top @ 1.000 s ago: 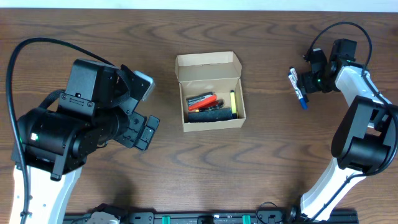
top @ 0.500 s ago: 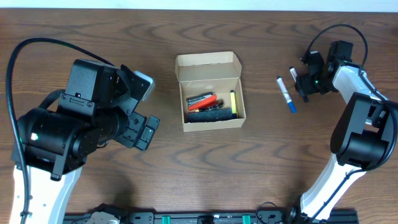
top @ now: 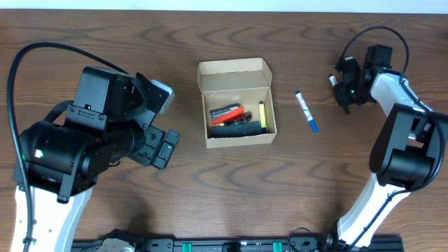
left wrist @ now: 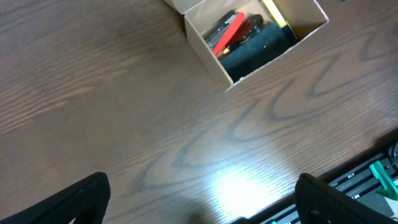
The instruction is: Pack container
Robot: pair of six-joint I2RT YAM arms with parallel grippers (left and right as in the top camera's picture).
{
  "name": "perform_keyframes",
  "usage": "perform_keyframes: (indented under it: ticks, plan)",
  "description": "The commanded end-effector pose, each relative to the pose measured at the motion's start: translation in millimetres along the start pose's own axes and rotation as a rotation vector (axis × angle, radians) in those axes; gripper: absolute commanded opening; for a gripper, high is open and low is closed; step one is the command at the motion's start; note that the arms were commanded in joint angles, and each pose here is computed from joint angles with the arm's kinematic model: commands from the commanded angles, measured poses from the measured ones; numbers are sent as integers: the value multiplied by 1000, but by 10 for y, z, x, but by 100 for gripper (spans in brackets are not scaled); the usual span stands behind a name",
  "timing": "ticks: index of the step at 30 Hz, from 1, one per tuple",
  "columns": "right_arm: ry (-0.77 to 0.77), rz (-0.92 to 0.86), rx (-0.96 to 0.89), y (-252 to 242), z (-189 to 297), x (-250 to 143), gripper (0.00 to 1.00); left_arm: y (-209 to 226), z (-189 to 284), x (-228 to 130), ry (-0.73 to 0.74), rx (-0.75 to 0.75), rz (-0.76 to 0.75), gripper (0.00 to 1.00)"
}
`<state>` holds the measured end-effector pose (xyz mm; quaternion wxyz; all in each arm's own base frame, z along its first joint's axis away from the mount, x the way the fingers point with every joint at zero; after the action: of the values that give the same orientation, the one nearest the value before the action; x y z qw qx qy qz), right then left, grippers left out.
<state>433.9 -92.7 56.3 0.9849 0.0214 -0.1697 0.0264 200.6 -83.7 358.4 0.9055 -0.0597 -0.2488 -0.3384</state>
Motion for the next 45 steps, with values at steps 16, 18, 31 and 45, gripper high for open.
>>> perform_keyframes:
  ticks: [16,18,31,45]
  plan:
    - [-117,-168,122,359,863,415,1,-8,-5,-9,3,-8,14,95]
    - [-151,-151,135,530,1119,497,1,-8,-5,-9,3,-8,14,95]
    - [-317,570,342,2356,1961,417,1,-8,-5,-9,3,-8,14,95]
    - [-101,1430,505,3237,1298,-324,1,-8,-5,-9,3,-8,14,95]
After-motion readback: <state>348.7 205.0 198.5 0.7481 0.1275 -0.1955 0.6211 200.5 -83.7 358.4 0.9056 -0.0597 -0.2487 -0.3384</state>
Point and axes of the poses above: each gripper's point midway between its finger pads, its own z axis back along the fingers, its own y axis along the line the jaws close on, x = y × z, the point moved 6 cm from there along z, back along the fingers, and after that the axes turned 11 degrees about -z, right-handed, at the moved point
